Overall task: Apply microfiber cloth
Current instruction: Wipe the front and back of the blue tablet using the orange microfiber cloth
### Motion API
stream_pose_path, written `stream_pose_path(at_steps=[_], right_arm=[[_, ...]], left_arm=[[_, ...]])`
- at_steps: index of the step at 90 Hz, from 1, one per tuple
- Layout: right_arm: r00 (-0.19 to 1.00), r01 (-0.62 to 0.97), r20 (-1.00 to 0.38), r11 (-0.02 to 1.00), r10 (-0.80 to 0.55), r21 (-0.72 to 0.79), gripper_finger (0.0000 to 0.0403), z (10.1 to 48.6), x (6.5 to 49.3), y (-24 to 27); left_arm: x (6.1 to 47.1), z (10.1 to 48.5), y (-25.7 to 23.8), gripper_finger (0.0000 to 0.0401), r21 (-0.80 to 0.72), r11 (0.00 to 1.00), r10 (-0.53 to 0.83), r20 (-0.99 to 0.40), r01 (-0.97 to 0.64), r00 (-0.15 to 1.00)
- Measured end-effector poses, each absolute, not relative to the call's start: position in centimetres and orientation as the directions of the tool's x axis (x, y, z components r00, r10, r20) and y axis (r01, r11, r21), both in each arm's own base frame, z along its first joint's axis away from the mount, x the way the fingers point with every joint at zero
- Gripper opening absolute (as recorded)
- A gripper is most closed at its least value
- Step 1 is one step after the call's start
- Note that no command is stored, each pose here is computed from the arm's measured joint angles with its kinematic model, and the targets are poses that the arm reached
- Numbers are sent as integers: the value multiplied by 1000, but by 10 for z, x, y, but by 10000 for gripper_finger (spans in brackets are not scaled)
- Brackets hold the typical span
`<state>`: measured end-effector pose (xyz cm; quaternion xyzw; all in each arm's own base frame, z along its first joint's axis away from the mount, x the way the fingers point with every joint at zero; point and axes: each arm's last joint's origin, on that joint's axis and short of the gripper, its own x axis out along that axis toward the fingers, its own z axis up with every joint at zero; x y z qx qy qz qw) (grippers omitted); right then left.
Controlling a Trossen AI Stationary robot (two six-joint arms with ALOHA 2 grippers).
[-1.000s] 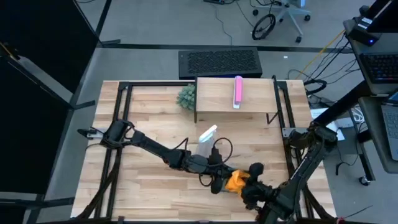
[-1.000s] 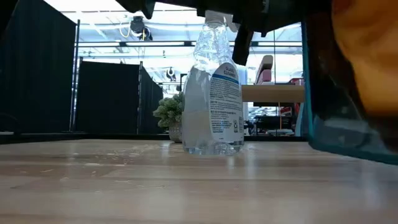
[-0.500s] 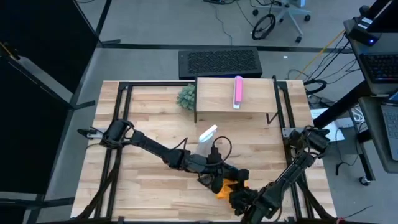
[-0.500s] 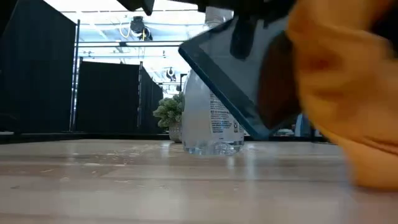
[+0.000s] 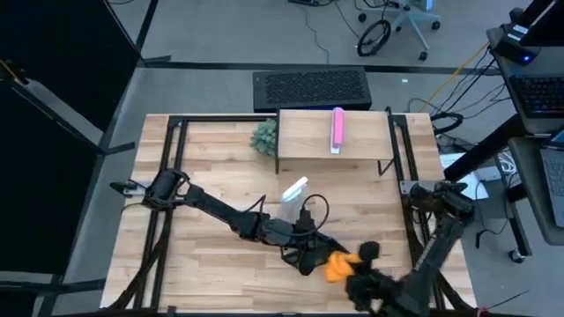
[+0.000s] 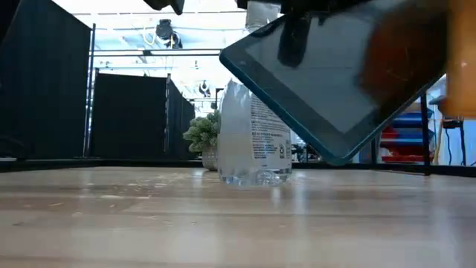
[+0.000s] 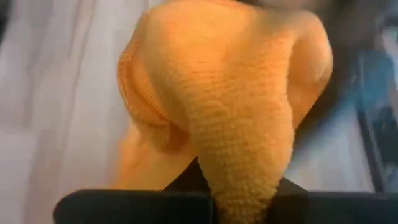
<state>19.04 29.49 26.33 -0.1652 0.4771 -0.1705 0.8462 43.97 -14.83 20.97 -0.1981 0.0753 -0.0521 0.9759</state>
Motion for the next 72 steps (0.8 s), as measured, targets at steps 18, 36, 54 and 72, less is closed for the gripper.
stream_pose_path(at_steps=[18, 36, 54, 72], right_arm=[[441, 287, -805, 912, -396, -292, 0, 261, 143, 308], [315, 415, -813, 842, -489, -346, 6, 209, 120, 294], [-50, 491, -898, 773, -436, -403, 93, 182, 111, 285], [1, 511, -961, 826, -277, -238, 212, 211, 115, 297]], left_arm=[[440, 213, -149, 10, -372, 920, -166, -96, 120, 981], [440, 213, -150, 10, -336, 930, -191, -89, 151, 978], [440, 213, -150, 10, -329, 930, -204, -91, 164, 975], [440, 213, -149, 10, -306, 936, -211, -93, 174, 973]])
